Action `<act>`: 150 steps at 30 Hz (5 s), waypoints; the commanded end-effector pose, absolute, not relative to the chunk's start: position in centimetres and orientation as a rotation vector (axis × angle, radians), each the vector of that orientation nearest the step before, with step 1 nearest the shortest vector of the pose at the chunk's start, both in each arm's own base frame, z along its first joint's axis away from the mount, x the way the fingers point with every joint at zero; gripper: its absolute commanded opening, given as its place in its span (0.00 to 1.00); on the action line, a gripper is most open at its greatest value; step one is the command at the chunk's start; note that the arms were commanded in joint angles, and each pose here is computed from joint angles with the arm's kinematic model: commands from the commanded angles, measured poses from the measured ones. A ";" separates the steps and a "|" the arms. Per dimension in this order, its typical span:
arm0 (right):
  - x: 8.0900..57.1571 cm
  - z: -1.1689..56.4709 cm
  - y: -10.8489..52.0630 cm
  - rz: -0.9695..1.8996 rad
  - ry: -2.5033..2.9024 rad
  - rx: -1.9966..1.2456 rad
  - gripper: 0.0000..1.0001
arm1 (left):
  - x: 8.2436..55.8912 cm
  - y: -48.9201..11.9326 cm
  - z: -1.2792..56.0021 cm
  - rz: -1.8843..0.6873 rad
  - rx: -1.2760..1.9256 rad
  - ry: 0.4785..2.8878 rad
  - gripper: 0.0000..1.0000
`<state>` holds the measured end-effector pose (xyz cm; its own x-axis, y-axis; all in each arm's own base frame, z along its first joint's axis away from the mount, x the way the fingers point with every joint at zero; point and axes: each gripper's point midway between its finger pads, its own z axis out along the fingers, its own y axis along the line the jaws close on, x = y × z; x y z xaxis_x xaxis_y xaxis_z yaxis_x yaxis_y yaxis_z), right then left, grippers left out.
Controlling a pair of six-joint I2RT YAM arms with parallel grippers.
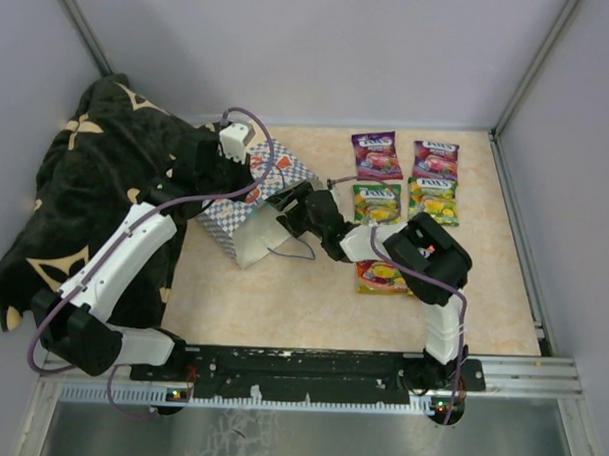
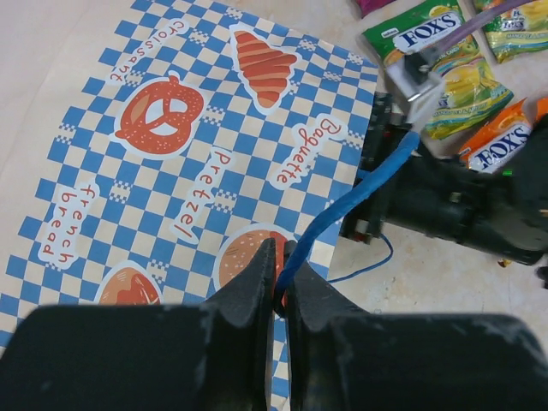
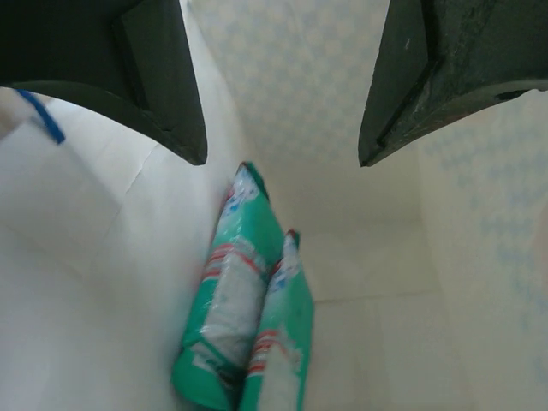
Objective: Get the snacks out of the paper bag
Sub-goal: Take out the snack from the paper bag, then place the snack at the center of the board, then take out the snack from the paper bag.
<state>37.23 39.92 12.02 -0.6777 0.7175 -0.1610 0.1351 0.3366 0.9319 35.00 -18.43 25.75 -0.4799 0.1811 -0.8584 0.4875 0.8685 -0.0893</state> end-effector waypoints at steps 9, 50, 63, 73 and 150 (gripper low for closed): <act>41.1 8.5 46.1 1.419 1.982 1.017 0.81 | 34.6 -19.4 28.7 -0.487 0.499 1.986 0.12; 25.3 12.0 40.9 1.347 2.462 0.188 0.00 | 35.4 -18.5 27.6 -0.433 0.469 2.014 0.12; 16.2 10.6 30.9 1.126 2.542 -0.546 0.00 | 35.7 -17.4 27.4 -0.371 0.443 2.025 0.12; 17.6 7.7 22.5 0.929 2.548 -0.254 0.00 | 35.9 -17.4 27.0 -0.360 0.439 2.039 0.12; 43.4 2.0 46.1 0.891 2.020 1.174 0.59 | 34.9 -20.6 27.2 -0.580 0.515 2.027 0.12</act>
<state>42.53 47.50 5.22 -0.4898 0.8678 -0.0842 0.3856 0.3023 0.8717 34.45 -19.94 25.41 -0.5107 0.1554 -0.8456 0.5412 0.8223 -0.1758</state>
